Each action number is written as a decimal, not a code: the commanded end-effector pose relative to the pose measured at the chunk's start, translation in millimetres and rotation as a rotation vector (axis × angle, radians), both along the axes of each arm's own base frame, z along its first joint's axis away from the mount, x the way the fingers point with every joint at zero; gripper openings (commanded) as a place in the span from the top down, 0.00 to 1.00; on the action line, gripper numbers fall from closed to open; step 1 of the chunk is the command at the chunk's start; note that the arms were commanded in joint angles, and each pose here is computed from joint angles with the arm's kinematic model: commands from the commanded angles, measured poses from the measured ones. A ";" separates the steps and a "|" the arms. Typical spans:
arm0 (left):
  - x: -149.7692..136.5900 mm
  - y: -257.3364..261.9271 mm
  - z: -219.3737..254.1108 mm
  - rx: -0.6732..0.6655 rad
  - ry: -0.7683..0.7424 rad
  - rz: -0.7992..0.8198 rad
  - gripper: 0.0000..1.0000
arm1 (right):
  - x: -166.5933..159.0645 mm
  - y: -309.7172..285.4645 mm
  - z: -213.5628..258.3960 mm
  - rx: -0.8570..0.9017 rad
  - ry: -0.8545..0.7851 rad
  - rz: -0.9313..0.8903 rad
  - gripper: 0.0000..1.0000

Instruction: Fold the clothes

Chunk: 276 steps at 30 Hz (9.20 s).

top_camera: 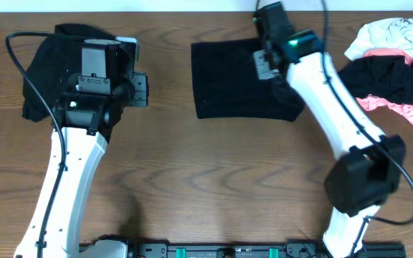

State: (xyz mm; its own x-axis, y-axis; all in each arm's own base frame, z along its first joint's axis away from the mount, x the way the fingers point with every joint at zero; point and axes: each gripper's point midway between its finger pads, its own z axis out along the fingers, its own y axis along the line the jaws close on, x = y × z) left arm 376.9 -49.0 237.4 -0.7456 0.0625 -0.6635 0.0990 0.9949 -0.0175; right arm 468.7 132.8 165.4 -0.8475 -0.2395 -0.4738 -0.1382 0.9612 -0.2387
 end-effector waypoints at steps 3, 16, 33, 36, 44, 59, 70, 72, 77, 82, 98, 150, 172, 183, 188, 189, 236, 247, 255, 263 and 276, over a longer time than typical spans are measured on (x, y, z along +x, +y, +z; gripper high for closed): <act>-2.0 -0.2 4.8 -0.002 -0.011 0.000 0.94 | 6.5 38.3 -12.5 0.062 -0.015 0.009 0.99; 7.5 -19.4 -38.7 -0.067 0.112 -0.064 0.94 | 4.3 75.1 -11.1 0.212 0.001 0.089 0.99; 48.2 -103.0 -148.6 -0.367 0.242 -0.321 0.94 | 1.5 76.3 -12.5 0.238 0.013 0.055 0.99; 51.6 -116.7 -158.5 -0.364 0.237 -0.352 0.94 | 1.5 76.2 -12.6 0.238 0.013 0.055 0.99; 54.6 -130.6 -200.3 -0.339 0.289 -0.330 0.94 | 0.3 79.8 -12.6 0.256 0.021 0.065 0.99; 51.5 -133.7 -239.2 -0.350 0.361 -0.291 0.94 | 2.4 112.3 29.2 0.384 -0.044 0.151 0.99; 51.5 -133.5 -239.3 -0.358 0.366 -0.278 0.94 | -9.4 151.5 57.6 0.414 -0.088 0.236 0.99; 51.5 -133.5 -239.4 -0.358 0.366 -0.278 0.94 | -11.7 153.3 56.2 0.411 -0.081 0.240 0.99; 51.9 -133.7 -238.1 -0.358 0.363 -0.279 0.94 | -13.6 155.4 55.6 0.410 -0.077 0.244 0.99; 62.9 -127.2 -205.7 -0.380 0.295 -0.258 0.94 | -14.7 154.8 54.4 0.407 -0.071 0.244 0.99; 9.3 -49.4 42.6 -0.393 -0.157 -0.183 0.94 | -10.4 169.6 23.6 0.413 -0.019 0.273 0.77; -6.7 -24.6 -9.1 -0.311 0.043 -0.056 0.93 | 1.2 206.2 -66.9 0.621 0.181 0.297 0.99; 85.9 -64.6 -139.6 -0.751 0.207 -0.187 0.02 | 27.9 25.7 0.7 0.477 0.094 -0.057 0.99; 91.1 -22.3 -160.0 -0.768 0.226 -0.079 0.02 | 34.1 9.8 -24.5 0.458 0.133 -0.104 0.99; 88.2 -37.6 -174.8 -0.770 0.265 -0.099 0.02 | 40.6 2.2 -54.9 0.409 0.158 -0.154 0.99; 87.0 -41.4 -178.5 -0.770 0.277 -0.103 0.02 | 41.9 -0.1 -65.1 0.401 0.169 -0.177 0.99; 90.9 -71.0 -206.8 -0.820 0.304 -0.156 0.02 | 39.2 23.7 -166.7 0.409 0.313 -0.243 0.99; 86.8 -82.7 -219.5 -0.829 0.336 -0.169 0.02 | 36.7 31.8 -165.9 0.445 0.332 -0.226 0.99; 85.5 -100.3 -224.9 -0.885 0.355 -0.203 0.02 | 29.1 63.9 -164.7 0.444 0.334 -0.151 0.99; 84.8 -103.2 -224.6 -0.886 0.358 -0.207 0.12 | 26.1 84.4 -163.2 0.447 0.324 -0.108 0.99; 93.6 -103.0 -202.6 -0.985 0.327 -0.224 0.94 | 16.4 73.9 -151.0 0.444 0.374 -0.110 0.99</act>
